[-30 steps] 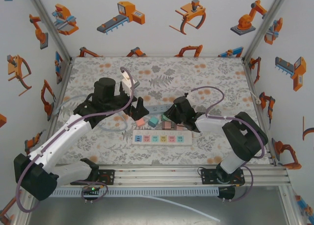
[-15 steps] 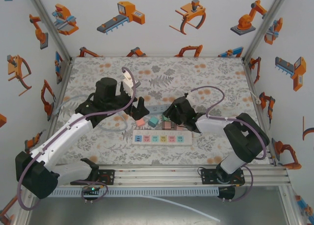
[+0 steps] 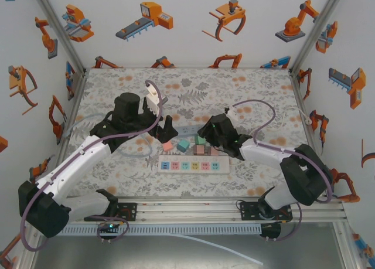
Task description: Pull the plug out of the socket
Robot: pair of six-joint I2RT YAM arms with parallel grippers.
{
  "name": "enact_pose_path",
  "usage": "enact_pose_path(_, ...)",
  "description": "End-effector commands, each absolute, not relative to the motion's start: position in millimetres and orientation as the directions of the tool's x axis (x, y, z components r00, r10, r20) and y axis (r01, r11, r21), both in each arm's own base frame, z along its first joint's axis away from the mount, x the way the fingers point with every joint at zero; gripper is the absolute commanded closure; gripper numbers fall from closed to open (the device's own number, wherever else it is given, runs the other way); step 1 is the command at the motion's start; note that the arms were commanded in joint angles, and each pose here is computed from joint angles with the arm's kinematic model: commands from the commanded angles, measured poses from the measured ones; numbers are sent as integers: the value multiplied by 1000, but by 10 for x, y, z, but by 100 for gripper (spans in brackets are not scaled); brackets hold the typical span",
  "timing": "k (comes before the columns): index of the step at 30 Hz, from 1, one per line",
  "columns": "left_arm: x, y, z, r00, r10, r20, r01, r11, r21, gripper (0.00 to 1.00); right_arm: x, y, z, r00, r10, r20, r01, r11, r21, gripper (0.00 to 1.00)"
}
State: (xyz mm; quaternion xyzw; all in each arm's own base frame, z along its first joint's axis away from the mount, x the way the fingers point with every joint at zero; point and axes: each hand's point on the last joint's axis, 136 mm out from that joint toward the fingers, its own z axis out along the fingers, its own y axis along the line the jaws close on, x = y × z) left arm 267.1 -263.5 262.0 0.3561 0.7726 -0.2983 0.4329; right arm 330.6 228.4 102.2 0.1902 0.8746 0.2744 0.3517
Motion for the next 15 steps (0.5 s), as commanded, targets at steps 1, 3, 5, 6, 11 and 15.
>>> enact_pose_path(1,2714,-2632,2722,-355,273,-894,797,588,-137,3,3345,2229,1198,-646,476,-597,84,822,563,49)
enact_pose_path(3,2738,-2592,2735,-353,267,-897,782,610,-126,3,3391,2251,1314,-631,410,-659,13,855,519,50)
enact_pose_path(5,2759,-2539,2748,-348,259,-901,764,635,-112,3,3443,2254,1442,-603,320,-731,-61,895,442,49)
enact_pose_path(6,2775,-2507,2753,-345,254,-904,752,651,-104,3,3478,2238,1515,-581,257,-772,-99,919,381,49)
enact_pose_path(11,2863,-2239,2696,-350,241,-905,649,759,-49,3,3657,1985,1851,-443,-13,-896,-168,983,69,40)
enact_pose_path(15,2950,-1989,2603,-334,234,-913,542,840,17,3,3806,1543,1976,-385,-98,-918,-74,994,-75,24)
